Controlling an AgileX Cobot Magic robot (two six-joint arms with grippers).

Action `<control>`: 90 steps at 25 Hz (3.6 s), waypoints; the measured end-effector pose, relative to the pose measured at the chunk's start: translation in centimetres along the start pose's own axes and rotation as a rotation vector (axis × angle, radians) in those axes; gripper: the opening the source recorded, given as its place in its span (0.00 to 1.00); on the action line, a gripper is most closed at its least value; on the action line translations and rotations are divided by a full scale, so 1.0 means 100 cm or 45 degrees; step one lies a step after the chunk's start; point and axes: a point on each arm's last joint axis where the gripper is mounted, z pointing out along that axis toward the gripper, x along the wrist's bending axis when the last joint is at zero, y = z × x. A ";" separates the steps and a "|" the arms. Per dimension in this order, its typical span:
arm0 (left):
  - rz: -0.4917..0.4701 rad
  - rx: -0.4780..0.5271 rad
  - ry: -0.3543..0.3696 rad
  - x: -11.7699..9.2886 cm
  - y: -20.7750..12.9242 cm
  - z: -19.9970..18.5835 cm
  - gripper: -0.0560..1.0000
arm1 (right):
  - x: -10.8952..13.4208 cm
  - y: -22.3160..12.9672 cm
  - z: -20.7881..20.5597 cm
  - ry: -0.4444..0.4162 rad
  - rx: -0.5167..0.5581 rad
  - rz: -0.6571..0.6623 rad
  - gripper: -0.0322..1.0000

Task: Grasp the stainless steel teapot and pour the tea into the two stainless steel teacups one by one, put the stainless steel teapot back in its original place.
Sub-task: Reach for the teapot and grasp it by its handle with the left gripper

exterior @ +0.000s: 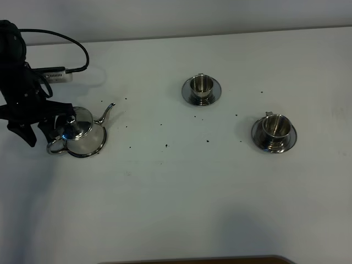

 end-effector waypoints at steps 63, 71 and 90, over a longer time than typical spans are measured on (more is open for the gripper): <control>0.887 -0.161 -0.039 -0.040 -0.062 -0.058 0.54 | 0.000 0.000 0.000 0.001 0.000 -0.001 0.50; 0.897 -0.166 0.012 -0.037 -0.060 -0.058 0.54 | 0.000 0.000 0.000 0.001 0.000 -0.001 0.50; 0.907 -0.124 0.001 -0.039 -0.045 -0.034 0.54 | 0.000 0.000 0.000 0.001 0.000 -0.001 0.50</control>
